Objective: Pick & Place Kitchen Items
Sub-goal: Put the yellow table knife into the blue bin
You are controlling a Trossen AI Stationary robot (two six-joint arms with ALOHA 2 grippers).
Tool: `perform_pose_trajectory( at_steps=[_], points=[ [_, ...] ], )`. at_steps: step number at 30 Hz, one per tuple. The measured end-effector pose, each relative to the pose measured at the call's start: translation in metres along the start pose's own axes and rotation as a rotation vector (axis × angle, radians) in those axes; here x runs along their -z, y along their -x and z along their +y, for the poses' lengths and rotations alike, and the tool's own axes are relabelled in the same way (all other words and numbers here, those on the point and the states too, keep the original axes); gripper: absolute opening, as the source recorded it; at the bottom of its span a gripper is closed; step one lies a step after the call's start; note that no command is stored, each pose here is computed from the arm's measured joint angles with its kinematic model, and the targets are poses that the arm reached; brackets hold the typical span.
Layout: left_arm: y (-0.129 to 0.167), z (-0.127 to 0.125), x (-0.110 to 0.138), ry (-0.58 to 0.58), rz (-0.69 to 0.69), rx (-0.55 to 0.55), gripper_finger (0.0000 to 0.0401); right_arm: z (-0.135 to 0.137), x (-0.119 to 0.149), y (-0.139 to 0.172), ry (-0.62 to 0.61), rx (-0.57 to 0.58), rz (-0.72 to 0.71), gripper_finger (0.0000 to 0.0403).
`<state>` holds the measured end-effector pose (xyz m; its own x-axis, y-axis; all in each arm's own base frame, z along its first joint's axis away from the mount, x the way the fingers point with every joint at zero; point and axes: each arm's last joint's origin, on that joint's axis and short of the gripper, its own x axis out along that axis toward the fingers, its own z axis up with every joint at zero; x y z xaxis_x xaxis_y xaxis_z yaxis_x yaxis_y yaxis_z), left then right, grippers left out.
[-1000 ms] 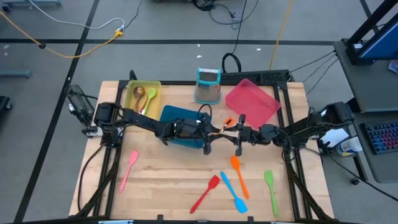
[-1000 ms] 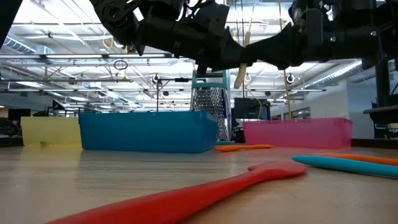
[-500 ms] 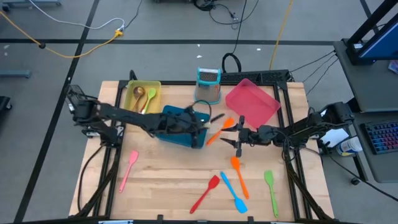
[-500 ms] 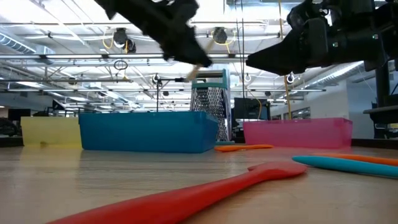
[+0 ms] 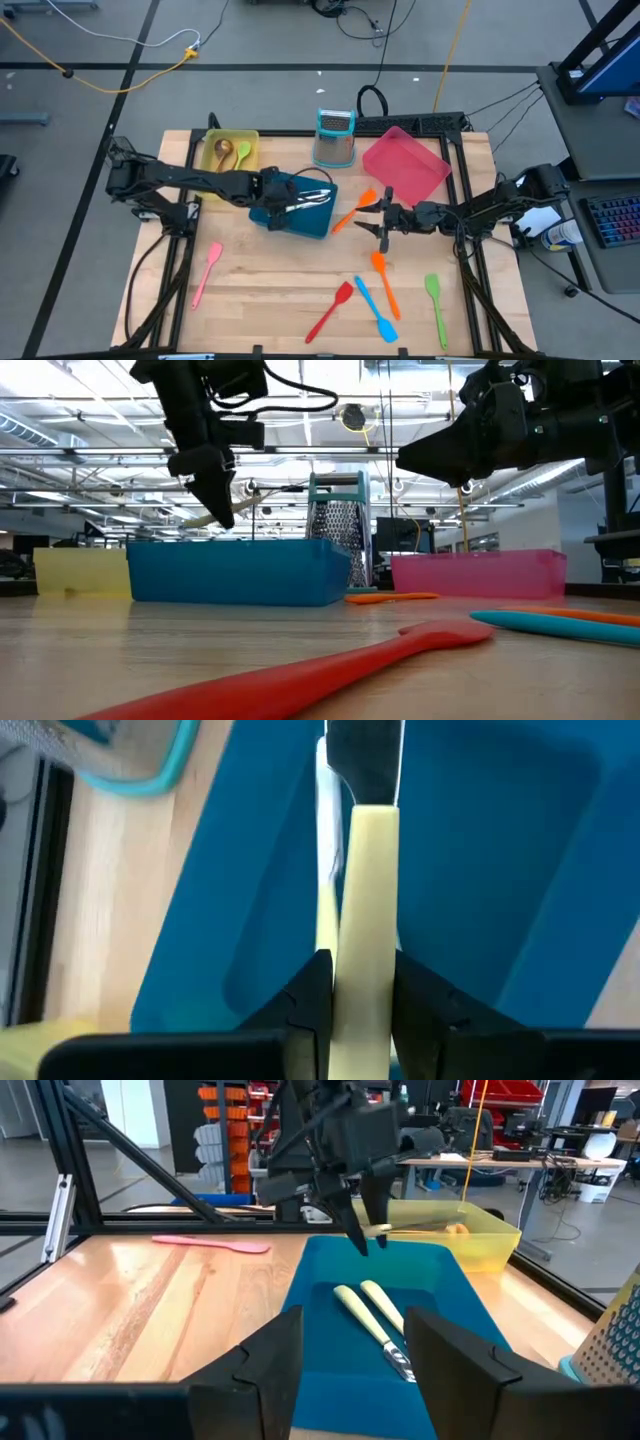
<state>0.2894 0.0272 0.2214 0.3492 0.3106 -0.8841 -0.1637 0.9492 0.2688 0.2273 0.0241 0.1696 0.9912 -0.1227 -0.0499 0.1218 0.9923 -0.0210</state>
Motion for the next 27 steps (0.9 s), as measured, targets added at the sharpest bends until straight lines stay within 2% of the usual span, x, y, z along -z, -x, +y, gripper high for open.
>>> perform_pose_trajectory(
  at_steps=[7,17,23,27],
  points=[
    [-0.019,0.002,0.001,-0.032,0.070,-0.005,0.0072,0.000,0.000,0.000,0.000,0.000,0.001,0.0165],
    [-0.071,0.007,0.009,-0.069,0.248,-0.009,0.0073,0.000,0.001,0.000,0.001,-0.001,0.008,0.0166],
    [-0.083,0.013,0.011,-0.047,0.282,0.043,0.0135,0.000,0.001,0.000,0.002,-0.001,0.008,0.0166],
    [-0.081,0.015,0.011,-0.032,0.272,0.056,0.0155,0.000,0.001,0.000,0.002,-0.001,0.008,0.0167]
  ],
)
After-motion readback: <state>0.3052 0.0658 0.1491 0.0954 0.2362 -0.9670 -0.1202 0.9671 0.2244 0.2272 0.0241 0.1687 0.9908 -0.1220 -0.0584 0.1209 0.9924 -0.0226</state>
